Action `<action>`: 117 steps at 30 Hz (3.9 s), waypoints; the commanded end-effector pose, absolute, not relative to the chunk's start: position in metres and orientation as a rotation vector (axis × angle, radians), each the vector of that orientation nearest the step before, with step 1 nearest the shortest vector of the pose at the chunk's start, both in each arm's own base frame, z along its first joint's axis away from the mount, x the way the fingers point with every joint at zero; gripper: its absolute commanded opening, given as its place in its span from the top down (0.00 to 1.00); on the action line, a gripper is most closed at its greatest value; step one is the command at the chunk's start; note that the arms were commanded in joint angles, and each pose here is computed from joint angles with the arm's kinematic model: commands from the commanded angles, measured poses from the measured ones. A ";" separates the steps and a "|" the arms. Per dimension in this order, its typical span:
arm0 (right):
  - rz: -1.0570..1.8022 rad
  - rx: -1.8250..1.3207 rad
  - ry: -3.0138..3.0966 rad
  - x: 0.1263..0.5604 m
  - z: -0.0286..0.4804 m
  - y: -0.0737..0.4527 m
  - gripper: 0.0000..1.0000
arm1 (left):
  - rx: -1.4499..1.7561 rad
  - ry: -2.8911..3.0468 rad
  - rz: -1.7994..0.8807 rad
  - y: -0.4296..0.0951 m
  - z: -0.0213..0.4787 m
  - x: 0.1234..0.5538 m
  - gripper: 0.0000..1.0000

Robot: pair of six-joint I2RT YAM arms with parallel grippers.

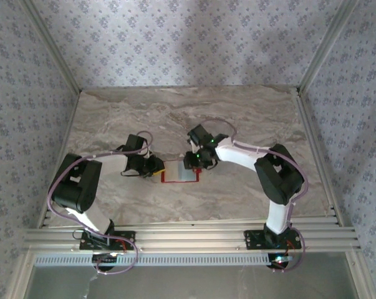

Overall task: Put the credit cards into the card holder
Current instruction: Rotate the card holder at the center of the table, then pick up the credit card from the storage box.

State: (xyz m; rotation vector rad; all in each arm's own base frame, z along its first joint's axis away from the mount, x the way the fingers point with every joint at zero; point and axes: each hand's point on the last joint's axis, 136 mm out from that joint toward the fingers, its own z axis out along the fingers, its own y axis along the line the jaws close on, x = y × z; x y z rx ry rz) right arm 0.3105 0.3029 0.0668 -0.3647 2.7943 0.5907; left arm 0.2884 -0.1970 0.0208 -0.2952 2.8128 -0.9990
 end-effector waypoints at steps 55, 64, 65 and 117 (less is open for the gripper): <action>0.525 -0.307 2.911 0.394 0.064 0.242 0.57 | -0.324 2.876 -0.924 -0.187 0.005 0.276 0.78; 0.618 -0.284 2.874 0.395 0.080 0.243 0.60 | -0.328 2.880 -0.921 -0.187 0.004 0.276 0.78; 0.624 -0.285 2.866 0.395 0.082 0.243 0.61 | -0.328 2.882 -0.922 -0.187 0.003 0.275 0.78; 0.620 -0.214 2.798 0.401 0.111 0.224 0.96 | -0.339 2.890 -0.924 -0.187 0.001 0.275 0.78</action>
